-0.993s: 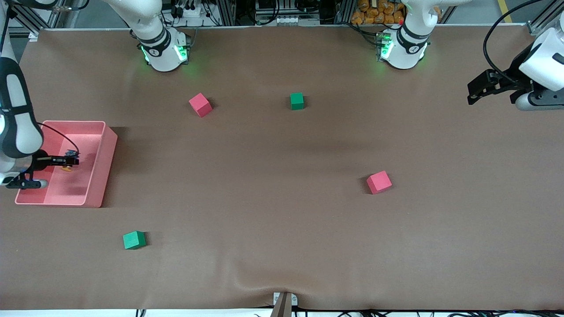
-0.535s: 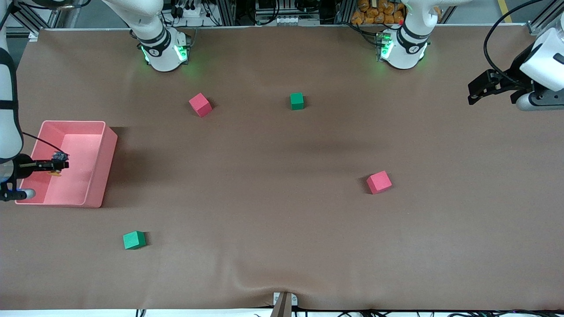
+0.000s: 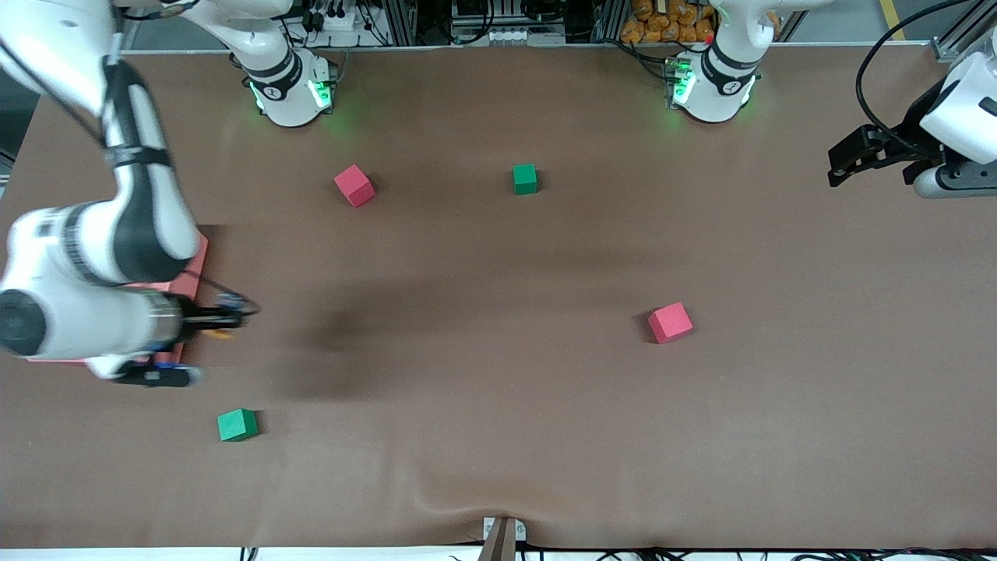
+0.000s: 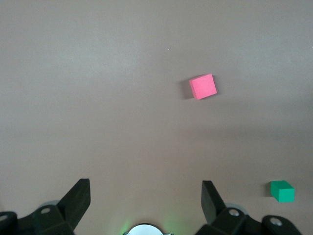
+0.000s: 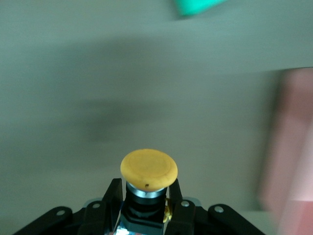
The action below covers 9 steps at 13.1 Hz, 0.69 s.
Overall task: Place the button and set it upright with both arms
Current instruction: 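Carry the button with the right gripper to the table middle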
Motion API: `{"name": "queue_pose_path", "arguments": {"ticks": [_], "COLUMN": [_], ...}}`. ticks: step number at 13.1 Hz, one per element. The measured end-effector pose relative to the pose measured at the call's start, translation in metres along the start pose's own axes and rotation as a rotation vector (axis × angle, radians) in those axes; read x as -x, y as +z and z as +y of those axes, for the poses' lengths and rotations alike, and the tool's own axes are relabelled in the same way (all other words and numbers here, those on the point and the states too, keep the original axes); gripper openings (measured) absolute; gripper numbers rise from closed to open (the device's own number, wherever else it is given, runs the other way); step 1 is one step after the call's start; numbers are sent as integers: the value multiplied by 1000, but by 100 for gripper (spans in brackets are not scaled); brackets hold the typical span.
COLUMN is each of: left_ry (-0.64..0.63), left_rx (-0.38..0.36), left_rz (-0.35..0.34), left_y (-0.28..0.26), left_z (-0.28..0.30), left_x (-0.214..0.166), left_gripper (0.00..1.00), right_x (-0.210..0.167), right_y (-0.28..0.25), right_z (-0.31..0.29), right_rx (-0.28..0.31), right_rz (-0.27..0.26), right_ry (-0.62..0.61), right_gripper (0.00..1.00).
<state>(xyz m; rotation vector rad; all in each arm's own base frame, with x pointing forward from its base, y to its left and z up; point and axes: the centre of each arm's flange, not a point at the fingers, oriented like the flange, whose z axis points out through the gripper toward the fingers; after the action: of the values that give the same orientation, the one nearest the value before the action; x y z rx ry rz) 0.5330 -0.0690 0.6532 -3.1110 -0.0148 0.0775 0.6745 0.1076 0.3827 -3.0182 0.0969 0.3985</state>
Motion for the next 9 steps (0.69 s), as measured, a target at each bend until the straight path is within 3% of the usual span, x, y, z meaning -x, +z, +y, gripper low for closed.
{"name": "queue_pose_path", "arguments": {"ticks": [4,7,9], "left_ry": [0,8,16], "left_rx": [0,-1,-1], "left_rz": [-2,-10,-18], "left_y": [1,5,9], "left_z": [0,4,9], "left_x": [0,-2,-4], "left_gripper": [100,100,100], "right_x": [4,21,37], "right_y": [58,119,163], "right_z": [-150,-249,-296], "right_rx": [-112,-149,-146], "right_rz": [92,156,165], "right_ry": [-4,5,-31], "right_gripper": [44,44,44]}}
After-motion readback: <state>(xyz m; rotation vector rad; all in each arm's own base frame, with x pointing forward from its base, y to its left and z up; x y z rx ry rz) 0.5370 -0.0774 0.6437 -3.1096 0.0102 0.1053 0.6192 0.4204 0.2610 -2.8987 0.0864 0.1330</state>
